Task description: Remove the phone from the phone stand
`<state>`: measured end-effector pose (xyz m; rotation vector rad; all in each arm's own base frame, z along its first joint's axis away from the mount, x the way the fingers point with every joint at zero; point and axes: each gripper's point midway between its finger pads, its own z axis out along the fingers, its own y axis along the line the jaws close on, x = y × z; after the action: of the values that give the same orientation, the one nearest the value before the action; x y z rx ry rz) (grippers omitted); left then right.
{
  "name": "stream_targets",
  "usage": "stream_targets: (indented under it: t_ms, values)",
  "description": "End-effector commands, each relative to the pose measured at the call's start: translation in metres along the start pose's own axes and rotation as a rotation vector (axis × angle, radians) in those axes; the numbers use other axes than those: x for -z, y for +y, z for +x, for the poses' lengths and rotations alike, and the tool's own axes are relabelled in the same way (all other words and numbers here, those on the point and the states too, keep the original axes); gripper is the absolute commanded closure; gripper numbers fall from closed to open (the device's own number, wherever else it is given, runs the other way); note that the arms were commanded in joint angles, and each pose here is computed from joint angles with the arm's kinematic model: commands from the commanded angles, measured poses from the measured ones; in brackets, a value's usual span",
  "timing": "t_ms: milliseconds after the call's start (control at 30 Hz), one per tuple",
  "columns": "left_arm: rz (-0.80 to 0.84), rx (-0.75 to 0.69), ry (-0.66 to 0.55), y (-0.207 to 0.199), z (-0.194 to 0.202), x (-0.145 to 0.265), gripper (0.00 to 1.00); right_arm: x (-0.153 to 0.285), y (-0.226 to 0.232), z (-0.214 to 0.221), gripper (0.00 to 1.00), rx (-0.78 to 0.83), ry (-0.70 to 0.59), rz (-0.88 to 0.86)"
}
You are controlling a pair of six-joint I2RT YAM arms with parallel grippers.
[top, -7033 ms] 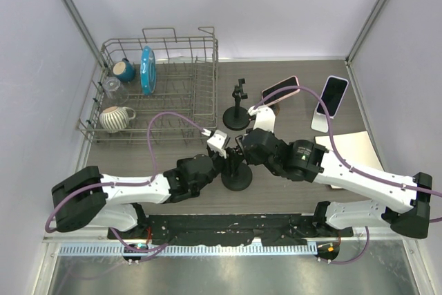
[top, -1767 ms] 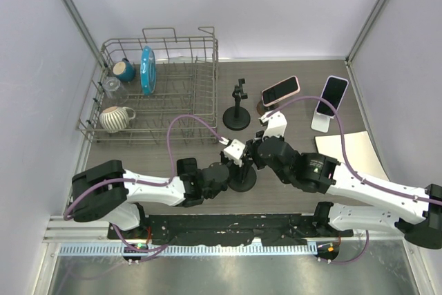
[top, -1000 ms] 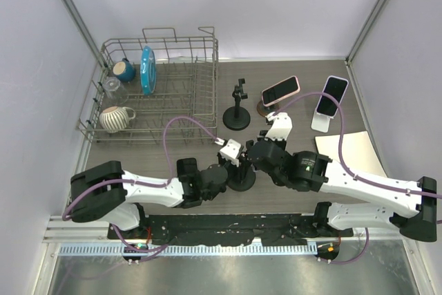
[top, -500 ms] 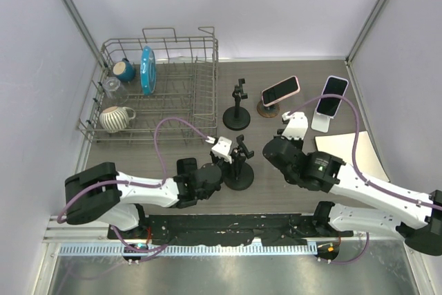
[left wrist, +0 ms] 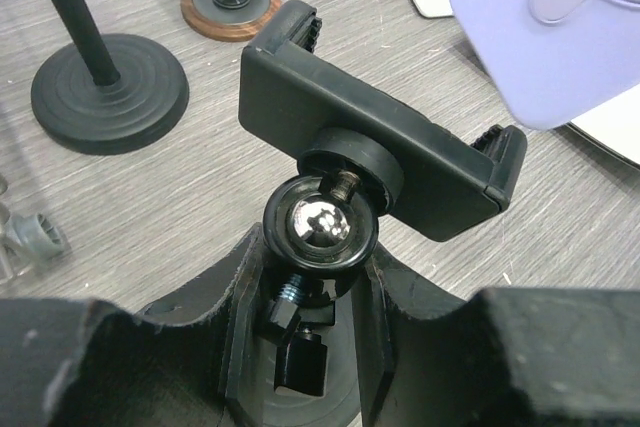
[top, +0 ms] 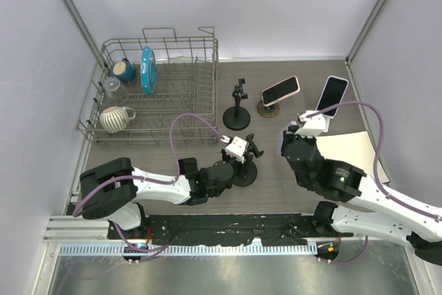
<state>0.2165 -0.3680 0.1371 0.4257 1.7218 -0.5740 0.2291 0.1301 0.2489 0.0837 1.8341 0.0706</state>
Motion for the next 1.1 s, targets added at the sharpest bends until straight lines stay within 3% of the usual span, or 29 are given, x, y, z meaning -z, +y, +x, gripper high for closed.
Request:
stream_targets:
  t_ms: [0, 500, 733, 833, 1067]
  values:
    - [-0.025, -0.049, -0.009, 0.003, -0.004, -0.020, 1.00, 0.010, -0.017, -0.025, 0.99, -0.132, -0.111, 0.001]
    - [-0.177, -0.159, 0.019, 0.072, -0.014, -0.112, 0.98, 0.023, -0.037, -0.024, 0.99, -0.148, -0.119, -0.021]
    - [-0.214, -0.173, 0.057, 0.097, -0.013, -0.142, 0.92, 0.023, -0.043, -0.019, 0.99, -0.131, -0.120, -0.002]
    - [-0.209, -0.173, 0.064, 0.098, -0.015, -0.142, 0.86, 0.024, -0.046, -0.020, 0.99, -0.130, -0.121, 0.003]
    - [-0.131, -0.120, 0.023, 0.080, -0.032, -0.117, 0.44, 0.026, -0.049, -0.023, 0.99, -0.138, -0.124, 0.001]
